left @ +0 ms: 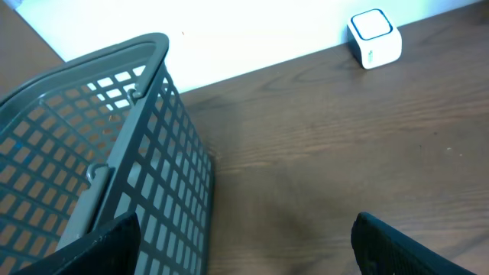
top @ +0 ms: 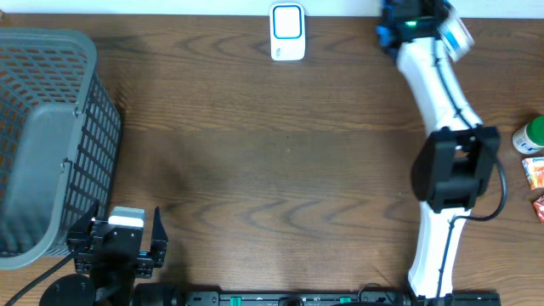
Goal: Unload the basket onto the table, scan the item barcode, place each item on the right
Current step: 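Carry the Panadol box to the right edge and release it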
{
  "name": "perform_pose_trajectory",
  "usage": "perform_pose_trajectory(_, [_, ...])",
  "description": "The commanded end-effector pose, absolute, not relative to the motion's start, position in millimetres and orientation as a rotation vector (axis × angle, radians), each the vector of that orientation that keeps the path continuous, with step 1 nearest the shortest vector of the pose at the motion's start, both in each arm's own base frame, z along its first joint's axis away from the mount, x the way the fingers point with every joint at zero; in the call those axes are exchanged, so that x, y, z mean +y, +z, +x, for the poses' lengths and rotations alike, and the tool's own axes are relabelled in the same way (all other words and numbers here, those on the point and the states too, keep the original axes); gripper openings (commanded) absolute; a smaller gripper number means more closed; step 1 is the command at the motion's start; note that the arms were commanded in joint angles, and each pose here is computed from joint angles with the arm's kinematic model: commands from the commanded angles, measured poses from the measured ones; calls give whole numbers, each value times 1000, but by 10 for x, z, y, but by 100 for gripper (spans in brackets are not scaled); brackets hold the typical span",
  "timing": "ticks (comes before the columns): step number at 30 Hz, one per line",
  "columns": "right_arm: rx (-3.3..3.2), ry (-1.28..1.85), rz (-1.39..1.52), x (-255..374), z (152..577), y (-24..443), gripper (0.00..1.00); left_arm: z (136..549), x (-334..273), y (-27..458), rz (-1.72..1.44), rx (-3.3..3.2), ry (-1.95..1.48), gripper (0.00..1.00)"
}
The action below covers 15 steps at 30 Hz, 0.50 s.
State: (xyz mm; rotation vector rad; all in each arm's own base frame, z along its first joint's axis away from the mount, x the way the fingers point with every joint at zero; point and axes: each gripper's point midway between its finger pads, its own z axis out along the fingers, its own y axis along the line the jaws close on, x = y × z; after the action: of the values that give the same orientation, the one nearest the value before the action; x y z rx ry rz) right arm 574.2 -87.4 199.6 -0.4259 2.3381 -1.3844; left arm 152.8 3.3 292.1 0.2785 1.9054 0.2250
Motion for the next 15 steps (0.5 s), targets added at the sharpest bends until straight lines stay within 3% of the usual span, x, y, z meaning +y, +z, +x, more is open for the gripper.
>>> perform_pose_trajectory(1, [2470, -1205, -5, -1378, 5480, 1610, 15, 1532, 31, 2917, 268, 1909, 215, 86])
perform_pose_trajectory(10, [2707, -861, 442, -2386, 4836, 1130, 28, 1532, 32, 2917, 268, 1909, 216, 86])
perform_pose_trajectory(15, [2752, -614, 672, -2719, 4536, 953, 29, 1532, 31, 2917, 268, 1909, 215, 86])
